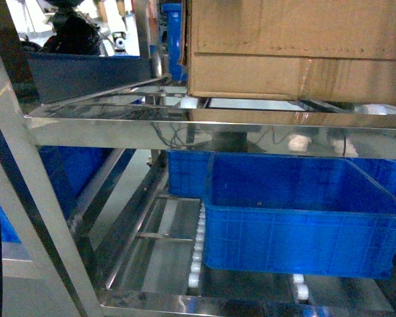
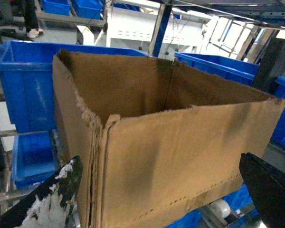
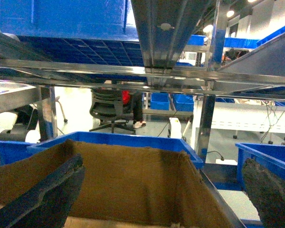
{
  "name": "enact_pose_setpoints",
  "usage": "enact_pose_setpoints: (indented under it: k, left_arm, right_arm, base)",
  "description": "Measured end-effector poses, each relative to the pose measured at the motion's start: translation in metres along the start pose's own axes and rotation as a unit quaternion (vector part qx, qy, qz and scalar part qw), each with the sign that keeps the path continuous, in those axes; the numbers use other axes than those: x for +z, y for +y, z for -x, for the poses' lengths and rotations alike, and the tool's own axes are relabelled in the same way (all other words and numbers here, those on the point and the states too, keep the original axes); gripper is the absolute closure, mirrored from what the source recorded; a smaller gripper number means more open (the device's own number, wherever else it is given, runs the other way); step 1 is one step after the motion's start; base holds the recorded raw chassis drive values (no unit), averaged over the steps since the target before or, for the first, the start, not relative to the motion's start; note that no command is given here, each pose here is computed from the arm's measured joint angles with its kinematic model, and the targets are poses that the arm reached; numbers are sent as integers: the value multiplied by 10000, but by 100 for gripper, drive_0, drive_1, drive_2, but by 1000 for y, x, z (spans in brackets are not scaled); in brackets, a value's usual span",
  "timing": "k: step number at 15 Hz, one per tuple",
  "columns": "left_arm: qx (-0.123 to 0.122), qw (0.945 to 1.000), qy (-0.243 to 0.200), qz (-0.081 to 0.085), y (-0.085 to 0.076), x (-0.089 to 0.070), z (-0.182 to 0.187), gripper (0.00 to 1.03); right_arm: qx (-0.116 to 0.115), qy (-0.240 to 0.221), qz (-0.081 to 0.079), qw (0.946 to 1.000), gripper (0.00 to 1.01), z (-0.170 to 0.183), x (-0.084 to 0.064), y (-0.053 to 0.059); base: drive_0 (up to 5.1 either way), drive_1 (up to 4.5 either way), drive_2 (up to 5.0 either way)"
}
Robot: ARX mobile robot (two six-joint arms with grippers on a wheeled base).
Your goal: Sort boxes to right shelf from conveyor
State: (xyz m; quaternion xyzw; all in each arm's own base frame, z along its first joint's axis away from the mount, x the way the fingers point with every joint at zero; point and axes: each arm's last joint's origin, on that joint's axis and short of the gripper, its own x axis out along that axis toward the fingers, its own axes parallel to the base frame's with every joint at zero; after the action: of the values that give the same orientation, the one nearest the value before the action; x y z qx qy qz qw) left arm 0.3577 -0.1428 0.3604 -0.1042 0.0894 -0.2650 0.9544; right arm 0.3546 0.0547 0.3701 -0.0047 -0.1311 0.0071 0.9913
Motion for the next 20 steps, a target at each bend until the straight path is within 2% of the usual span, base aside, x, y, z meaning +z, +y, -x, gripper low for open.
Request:
enact_pose_setpoints:
  k: [1, 2, 3, 4, 5, 6, 7, 9, 10, 11, 12, 16, 18, 19, 20]
  left_arm:
    - [194, 9997, -155, -91, -2, -31, 42, 5]
    - [328, 9990, -249, -156, -6, -35, 71, 5]
    - [633, 9973, -270, -264, -10, -45, 113, 5]
    - [848, 9959, -170, -283, -9, -56, 134, 5]
    - [965, 9950, -51, -262, -7, -68, 151, 5]
    - [1008, 9945, -112, -265, -5, -67, 151, 5]
    - [1015, 9944, -100, -261, -5, -68, 150, 5]
    - [1019, 9944, -49, -258, -5, -69, 149, 5]
    - [1069, 9937, -119, -317, -5, -69, 148, 6]
    - [1277, 9897, -474, -442, -7, -70, 148, 10]
    - [1570, 9833, -719, -582, -5, -72, 151, 16]
    - [2344, 9636, -1021, -786, 6, -89, 169, 30]
    - [2559, 9573, -1055, -838, 14, -98, 176, 38]
    - [2716, 9527, -1049, -865, 21, -109, 184, 47]
    - [2692, 9535, -994, -916, 26, -121, 190, 58]
  right_arm:
    - [-155, -277, -65, 9995, 3, 51, 2, -6]
    - [-72, -120, -69, 9999, 3, 76, 5, -10]
    - [71, 260, -68, 9996, 3, 113, 3, -15]
    - [51, 546, -81, 9985, 3, 131, -1, -19]
    - [34, 871, -192, 9960, 3, 151, -3, -27]
    - [-11, 861, -338, 9957, 3, 157, 2, -29]
    - [-1, 831, -382, 9958, 3, 157, 3, -29]
    - [2, 913, -396, 9950, 4, 158, 3, -29]
    - [-31, 1046, -342, 9939, 8, 159, 2, -29]
    - [-38, 1159, -286, 9928, 13, 161, -2, -30]
    - [-35, 1182, -218, 9927, 19, 166, -8, -31]
    - [-65, 1253, -149, 9920, 33, 182, -28, -35]
    - [-117, 1276, -117, 9917, 41, 189, -37, -37]
    - [-123, 1268, -95, 9918, 50, 196, -45, -38]
    - [-76, 1251, -87, 9921, 61, 204, -54, -39]
  base:
    - [0, 0, 0]
    - [0, 0, 0]
    - [0, 0, 0]
    - [0, 0, 0]
    - [0, 0, 0]
    - [0, 0, 0]
    - [0, 0, 0]
    - [0, 0, 0]
    - [0, 0, 0]
    - [0, 0, 0]
    - [0, 0, 0]
    - [0, 0, 0]
    - [0, 0, 0]
    - [0, 0, 0]
    - [0, 0, 0]
